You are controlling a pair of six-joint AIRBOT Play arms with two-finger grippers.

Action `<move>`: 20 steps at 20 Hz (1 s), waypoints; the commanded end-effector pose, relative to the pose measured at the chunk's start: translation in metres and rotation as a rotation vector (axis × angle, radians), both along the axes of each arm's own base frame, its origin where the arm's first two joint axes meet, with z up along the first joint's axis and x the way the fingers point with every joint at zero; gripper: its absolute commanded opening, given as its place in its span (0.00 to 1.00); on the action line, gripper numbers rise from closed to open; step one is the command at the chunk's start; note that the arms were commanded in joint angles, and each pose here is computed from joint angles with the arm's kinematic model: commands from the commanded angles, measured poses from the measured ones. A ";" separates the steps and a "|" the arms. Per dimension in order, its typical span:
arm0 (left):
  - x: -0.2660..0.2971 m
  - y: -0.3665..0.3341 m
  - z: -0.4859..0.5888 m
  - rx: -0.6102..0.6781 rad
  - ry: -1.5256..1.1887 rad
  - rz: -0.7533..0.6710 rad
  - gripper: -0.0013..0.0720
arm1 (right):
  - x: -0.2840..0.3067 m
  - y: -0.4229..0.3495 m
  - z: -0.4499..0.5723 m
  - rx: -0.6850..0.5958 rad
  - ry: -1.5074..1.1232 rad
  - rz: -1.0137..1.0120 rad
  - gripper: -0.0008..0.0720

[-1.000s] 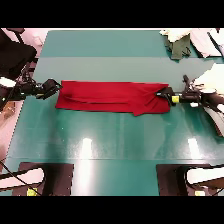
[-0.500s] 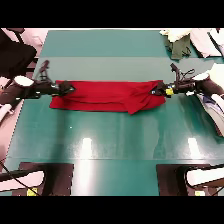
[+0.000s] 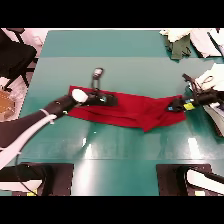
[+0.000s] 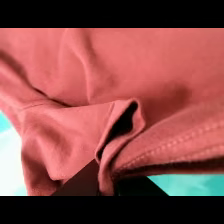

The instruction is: Fold the shirts.

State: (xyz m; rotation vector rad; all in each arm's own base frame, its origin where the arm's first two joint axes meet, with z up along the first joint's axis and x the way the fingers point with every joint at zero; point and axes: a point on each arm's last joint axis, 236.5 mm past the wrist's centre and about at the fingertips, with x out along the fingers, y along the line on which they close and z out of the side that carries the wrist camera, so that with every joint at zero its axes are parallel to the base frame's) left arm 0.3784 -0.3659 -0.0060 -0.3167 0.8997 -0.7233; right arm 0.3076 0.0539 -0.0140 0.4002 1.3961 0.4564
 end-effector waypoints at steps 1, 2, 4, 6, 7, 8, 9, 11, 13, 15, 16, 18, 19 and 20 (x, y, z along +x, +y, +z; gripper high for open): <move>-0.034 -0.071 -0.030 -0.002 0.048 -0.119 0.04 | -0.024 -0.054 -0.002 -0.171 -0.027 -0.066 0.03; -0.037 -0.082 -0.034 -0.008 0.065 -0.140 0.04 | -0.022 -0.068 0.003 -0.202 -0.056 -0.098 0.03; -0.038 -0.093 -0.035 -0.018 0.078 -0.148 0.04 | -0.011 -0.085 0.017 -0.227 -0.145 -0.165 0.03; -0.037 -0.093 -0.040 -0.010 0.079 -0.147 0.04 | 0.004 -0.080 0.039 -0.189 -0.231 -0.190 0.03; -0.038 -0.093 -0.046 -0.004 0.087 -0.147 0.04 | 0.013 -0.068 0.055 -0.142 -0.276 -0.195 0.03; -0.039 -0.092 -0.053 0.003 0.102 -0.149 0.04 | 0.020 -0.054 0.070 -0.103 -0.319 -0.186 0.03; -0.040 -0.092 -0.059 0.008 0.113 -0.145 0.04 | 0.025 -0.038 0.085 -0.068 -0.354 -0.171 0.03; -0.038 -0.093 -0.066 -0.007 0.140 -0.119 0.04 | 0.029 -0.007 0.106 -0.037 -0.383 -0.131 0.03; -0.033 -0.095 -0.066 -0.026 0.147 -0.089 0.04 | 0.030 0.026 0.120 -0.010 -0.398 -0.075 0.03; -0.027 -0.095 -0.065 -0.046 0.150 -0.054 0.04 | 0.032 0.054 0.132 0.019 -0.420 -0.050 0.03; -0.024 -0.097 -0.066 -0.047 0.147 -0.050 0.04 | 0.032 0.069 0.137 0.034 -0.432 -0.033 0.03; -0.021 -0.101 -0.066 -0.052 0.144 -0.054 0.04 | 0.032 0.096 0.150 0.067 -0.456 -0.015 0.03; -0.019 -0.104 -0.062 -0.058 0.141 -0.060 0.04 | 0.032 0.109 0.157 0.086 -0.471 -0.009 0.03; -0.016 -0.104 -0.054 -0.066 0.138 -0.073 0.04 | 0.032 0.122 0.164 0.105 -0.487 -0.003 0.03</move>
